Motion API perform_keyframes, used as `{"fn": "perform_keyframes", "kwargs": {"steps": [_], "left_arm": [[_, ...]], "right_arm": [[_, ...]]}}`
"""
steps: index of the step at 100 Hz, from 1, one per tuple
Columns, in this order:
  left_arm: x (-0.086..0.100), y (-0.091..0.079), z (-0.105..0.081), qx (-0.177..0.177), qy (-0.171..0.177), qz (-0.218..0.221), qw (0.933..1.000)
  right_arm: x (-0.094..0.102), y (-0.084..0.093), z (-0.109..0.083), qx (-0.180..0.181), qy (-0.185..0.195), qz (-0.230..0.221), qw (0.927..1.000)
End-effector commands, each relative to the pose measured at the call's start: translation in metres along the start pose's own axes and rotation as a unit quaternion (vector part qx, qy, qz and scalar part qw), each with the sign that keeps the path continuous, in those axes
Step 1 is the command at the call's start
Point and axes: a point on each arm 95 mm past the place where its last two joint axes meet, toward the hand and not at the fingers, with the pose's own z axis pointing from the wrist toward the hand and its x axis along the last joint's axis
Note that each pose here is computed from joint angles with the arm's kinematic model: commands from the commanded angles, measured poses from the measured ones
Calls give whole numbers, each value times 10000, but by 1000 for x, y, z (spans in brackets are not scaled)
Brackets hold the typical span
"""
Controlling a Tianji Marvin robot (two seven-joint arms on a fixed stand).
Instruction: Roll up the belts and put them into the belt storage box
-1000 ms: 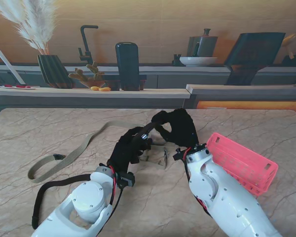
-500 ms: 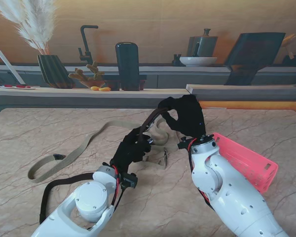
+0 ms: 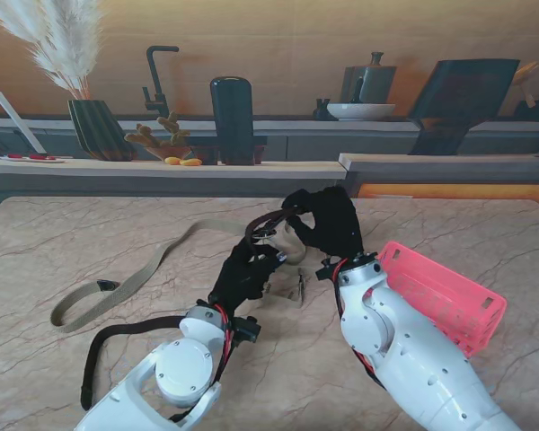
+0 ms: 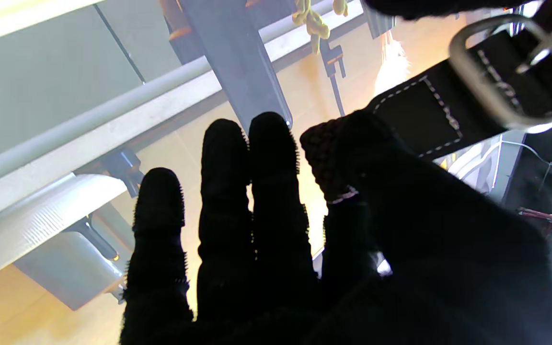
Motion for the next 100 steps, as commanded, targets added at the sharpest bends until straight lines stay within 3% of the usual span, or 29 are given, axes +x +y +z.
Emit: {"fn": "perform_keyframes", "kwargs": {"steps": [1, 39, 59, 82, 100], "left_arm": [[3, 8, 3, -17, 4, -47, 10000], [3, 15, 14, 683, 197, -41, 9975], [5, 15, 18, 959, 249, -96, 9950], [5, 17, 20, 1037, 207, -165, 9943], [1, 17, 21, 1015, 57, -204, 9946]], "right_arm": [[6, -9, -6, 57, -26, 80, 9999], [17, -26, -13, 207, -19, 403, 9990], [23, -38, -20, 539, 83, 612, 9966], [30, -55, -22, 818, 98, 941, 9921], [37, -59, -21, 763, 44, 1168, 9902]]}}
